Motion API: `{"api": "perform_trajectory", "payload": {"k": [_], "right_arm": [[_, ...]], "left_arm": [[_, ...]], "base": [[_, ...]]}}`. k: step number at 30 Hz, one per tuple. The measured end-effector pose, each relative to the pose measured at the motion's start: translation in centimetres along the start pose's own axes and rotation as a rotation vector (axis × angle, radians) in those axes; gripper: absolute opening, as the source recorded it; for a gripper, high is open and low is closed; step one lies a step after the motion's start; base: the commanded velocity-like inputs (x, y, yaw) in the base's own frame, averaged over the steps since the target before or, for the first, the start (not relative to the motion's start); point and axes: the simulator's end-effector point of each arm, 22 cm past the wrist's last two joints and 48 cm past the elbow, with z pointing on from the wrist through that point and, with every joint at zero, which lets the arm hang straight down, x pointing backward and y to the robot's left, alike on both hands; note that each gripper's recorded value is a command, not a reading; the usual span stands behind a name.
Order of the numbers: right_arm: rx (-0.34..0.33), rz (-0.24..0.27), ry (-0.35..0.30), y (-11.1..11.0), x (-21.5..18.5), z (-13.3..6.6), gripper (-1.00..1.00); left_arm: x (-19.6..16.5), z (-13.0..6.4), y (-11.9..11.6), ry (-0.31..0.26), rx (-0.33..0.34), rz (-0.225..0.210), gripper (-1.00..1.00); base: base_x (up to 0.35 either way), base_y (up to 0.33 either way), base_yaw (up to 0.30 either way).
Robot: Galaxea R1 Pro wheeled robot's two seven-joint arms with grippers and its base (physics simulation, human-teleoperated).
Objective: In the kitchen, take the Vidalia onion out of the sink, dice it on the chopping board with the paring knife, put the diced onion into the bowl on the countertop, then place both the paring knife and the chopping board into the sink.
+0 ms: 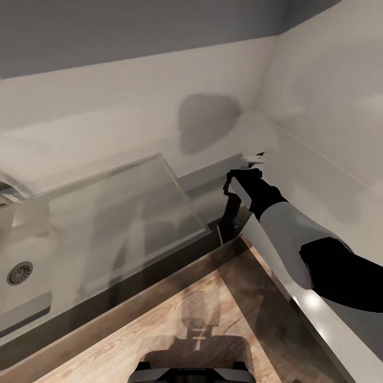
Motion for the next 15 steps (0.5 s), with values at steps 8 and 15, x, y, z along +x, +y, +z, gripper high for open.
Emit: {"api": "perform_trajectory", "payload": {"k": [8, 15], "right_arm": [[0.003, -0.002, -0.001, -0.04, 0.00, 0.00, 1.00], [0.003, -0.002, 0.000, -0.11, 0.00, 0.01, 1.00]], "left_arm": [[0.00, 0.00, 0.00, 0.000, 0.000, 0.000, 1.00], [0.01, 0.00, 0.00, 0.000, 0.000, 0.000, 1.00]], "base": [[0.000, 0.000, 0.000], [0.000, 0.000, 0.000]]}}
